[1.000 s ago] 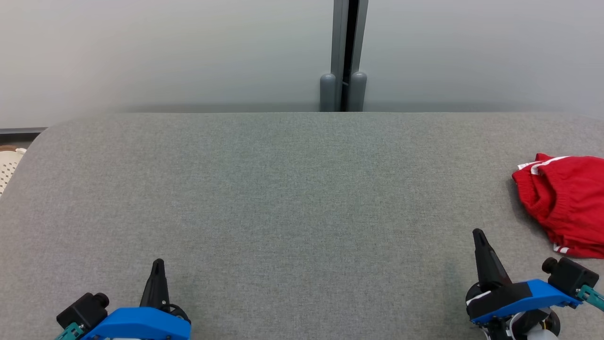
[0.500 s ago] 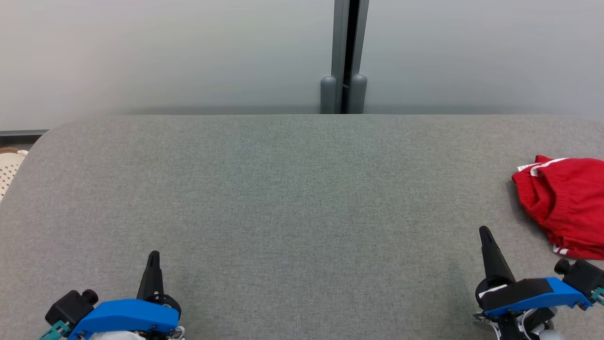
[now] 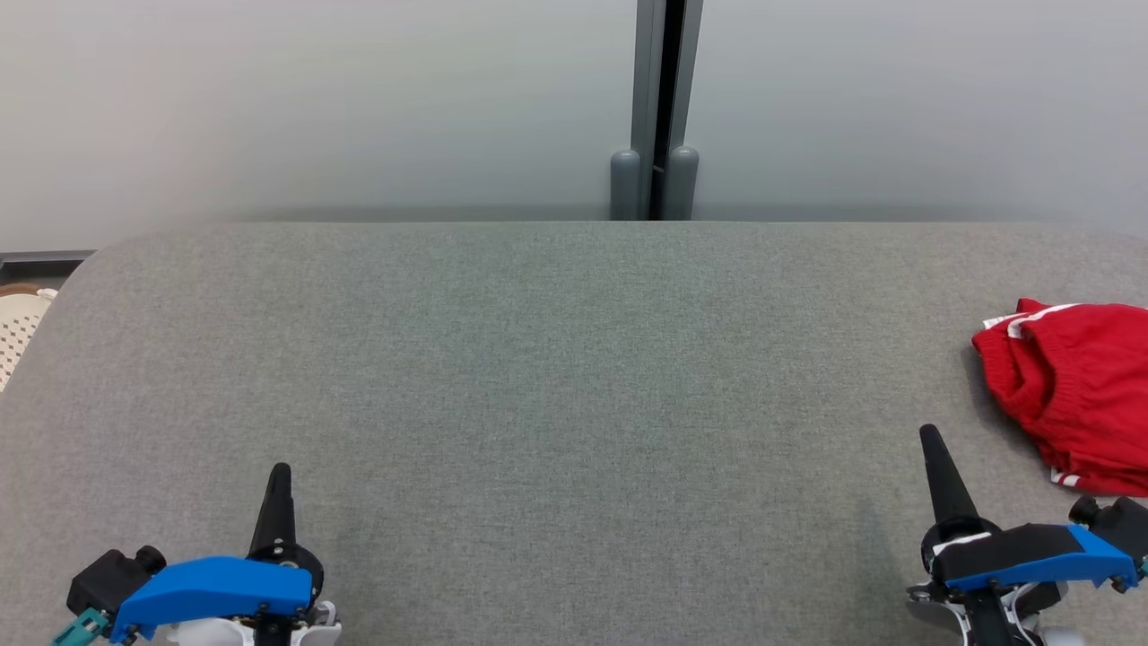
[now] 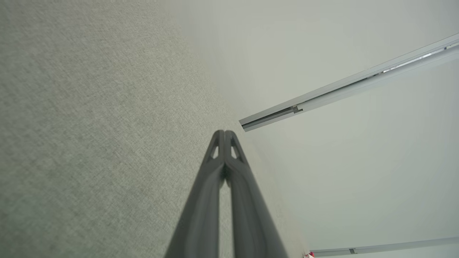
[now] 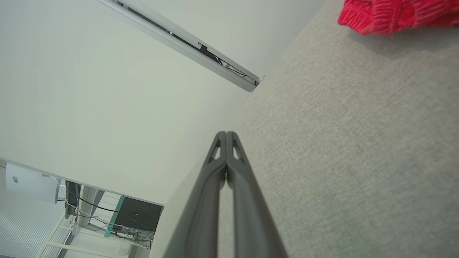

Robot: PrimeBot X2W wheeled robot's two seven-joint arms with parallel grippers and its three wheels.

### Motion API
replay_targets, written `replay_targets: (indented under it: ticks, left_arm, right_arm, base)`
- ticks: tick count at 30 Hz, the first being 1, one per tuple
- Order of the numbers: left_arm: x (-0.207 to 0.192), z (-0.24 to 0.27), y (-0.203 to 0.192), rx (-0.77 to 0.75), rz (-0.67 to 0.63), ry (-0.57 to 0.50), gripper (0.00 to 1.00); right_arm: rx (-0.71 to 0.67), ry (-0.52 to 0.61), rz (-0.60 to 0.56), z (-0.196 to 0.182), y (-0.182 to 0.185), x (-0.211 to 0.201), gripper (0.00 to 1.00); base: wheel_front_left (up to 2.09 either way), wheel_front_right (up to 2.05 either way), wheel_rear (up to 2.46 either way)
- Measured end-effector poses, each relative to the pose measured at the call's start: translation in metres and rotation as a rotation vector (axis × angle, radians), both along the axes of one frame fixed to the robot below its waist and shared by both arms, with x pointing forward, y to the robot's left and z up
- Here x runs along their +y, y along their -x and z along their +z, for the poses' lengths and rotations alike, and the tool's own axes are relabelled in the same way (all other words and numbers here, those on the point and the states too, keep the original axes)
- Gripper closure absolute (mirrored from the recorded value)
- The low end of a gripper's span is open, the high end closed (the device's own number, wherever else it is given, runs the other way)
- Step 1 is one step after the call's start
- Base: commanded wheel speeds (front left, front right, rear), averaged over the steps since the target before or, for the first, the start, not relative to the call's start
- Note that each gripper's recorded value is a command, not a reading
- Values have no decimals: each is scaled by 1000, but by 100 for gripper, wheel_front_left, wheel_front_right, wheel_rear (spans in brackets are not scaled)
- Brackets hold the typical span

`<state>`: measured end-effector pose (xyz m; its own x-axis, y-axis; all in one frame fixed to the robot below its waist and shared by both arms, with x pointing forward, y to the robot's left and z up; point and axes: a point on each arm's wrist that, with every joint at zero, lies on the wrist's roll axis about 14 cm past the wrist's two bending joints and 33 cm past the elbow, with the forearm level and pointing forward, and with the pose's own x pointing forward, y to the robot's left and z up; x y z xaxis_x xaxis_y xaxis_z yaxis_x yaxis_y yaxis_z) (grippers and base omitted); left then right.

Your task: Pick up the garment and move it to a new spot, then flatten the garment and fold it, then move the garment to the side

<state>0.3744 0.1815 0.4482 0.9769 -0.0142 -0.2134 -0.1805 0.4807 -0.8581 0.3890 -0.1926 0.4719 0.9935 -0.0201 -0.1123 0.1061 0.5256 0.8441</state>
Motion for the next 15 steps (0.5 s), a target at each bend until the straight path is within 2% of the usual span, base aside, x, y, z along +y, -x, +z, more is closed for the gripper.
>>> replay_targets:
  ticks: [15]
  left_arm:
    - [4,13,-5,-40,29,140,100]
  right_arm:
    - [-22,-154,-14,8,-1,-2,100]
  base:
    - [0,0,0]
